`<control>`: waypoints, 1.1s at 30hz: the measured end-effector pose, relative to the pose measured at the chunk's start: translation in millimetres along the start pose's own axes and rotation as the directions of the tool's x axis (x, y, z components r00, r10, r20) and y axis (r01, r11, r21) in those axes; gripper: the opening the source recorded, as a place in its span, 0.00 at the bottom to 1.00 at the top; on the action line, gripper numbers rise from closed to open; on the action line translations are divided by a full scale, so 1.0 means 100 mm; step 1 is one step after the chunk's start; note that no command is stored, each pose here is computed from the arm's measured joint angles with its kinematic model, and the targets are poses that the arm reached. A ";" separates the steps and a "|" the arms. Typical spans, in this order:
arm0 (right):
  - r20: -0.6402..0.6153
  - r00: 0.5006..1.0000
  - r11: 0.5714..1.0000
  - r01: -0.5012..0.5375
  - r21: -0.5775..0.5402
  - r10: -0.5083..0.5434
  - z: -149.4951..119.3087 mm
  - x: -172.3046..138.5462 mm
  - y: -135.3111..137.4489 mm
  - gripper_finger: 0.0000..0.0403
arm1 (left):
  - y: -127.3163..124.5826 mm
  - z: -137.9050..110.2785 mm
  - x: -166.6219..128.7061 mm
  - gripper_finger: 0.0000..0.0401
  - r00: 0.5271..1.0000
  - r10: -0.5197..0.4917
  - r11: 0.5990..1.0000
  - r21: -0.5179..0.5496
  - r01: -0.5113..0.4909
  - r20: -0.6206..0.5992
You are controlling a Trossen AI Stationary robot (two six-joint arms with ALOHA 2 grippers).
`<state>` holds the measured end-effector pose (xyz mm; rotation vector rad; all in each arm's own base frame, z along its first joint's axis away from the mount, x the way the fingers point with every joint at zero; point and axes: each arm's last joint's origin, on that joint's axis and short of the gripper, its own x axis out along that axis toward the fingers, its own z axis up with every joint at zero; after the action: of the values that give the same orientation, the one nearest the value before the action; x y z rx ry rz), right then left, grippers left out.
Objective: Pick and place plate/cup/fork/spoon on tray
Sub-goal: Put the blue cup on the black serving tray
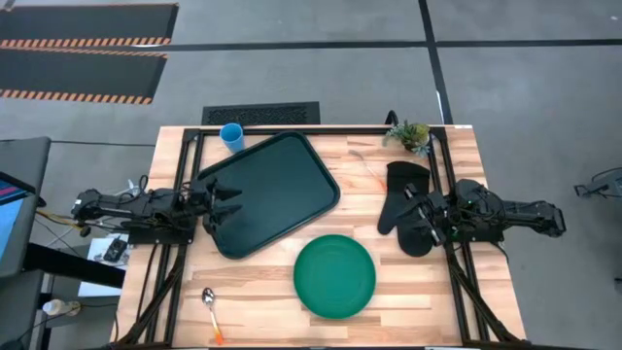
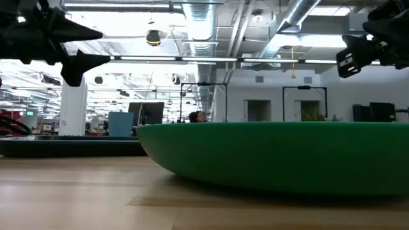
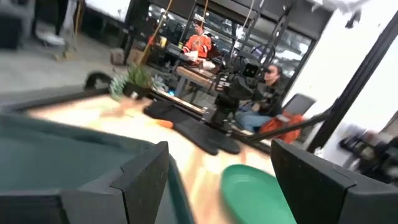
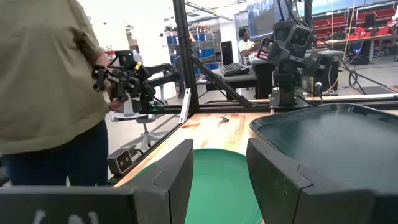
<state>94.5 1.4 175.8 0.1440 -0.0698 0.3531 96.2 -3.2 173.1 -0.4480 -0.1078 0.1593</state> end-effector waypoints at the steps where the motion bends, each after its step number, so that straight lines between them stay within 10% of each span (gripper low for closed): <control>1: 0.000 1.000 1.000 0.000 0.000 0.000 0.00 0.00 0.00 0.43 | 0.00 0.00 0.00 0.67 1.000 0.000 0.999 -0.038 0.000 -0.001; 12: 0.018 0.997 0.996 0.076 -0.044 -0.075 0.01 0.00 -0.02 0.43 | 0.04 0.03 0.00 0.67 0.983 0.161 0.889 -0.446 -0.106 0.088; 15: 0.102 0.988 0.989 0.108 0.097 -0.118 0.09 -0.01 -0.02 0.43 | 0.07 0.05 -0.01 0.67 0.954 0.269 0.837 -0.523 -0.161 0.137; 20: 0.211 0.971 0.886 -0.003 0.464 -0.108 0.19 -0.02 0.00 0.43 | 0.10 0.06 -0.02 0.67 0.917 0.358 0.795 -0.573 -0.199 0.177; 33: 0.230 0.955 0.665 -0.047 0.746 -0.190 0.20 -0.03 -0.03 0.43 | 0.06 0.19 -0.04 0.67 0.891 0.361 0.675 -0.736 -0.047 0.275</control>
<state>92.2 -5.1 194.8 1.0321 -0.2093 0.2578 88.9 9.2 187.3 -1.2251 -0.5443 0.4481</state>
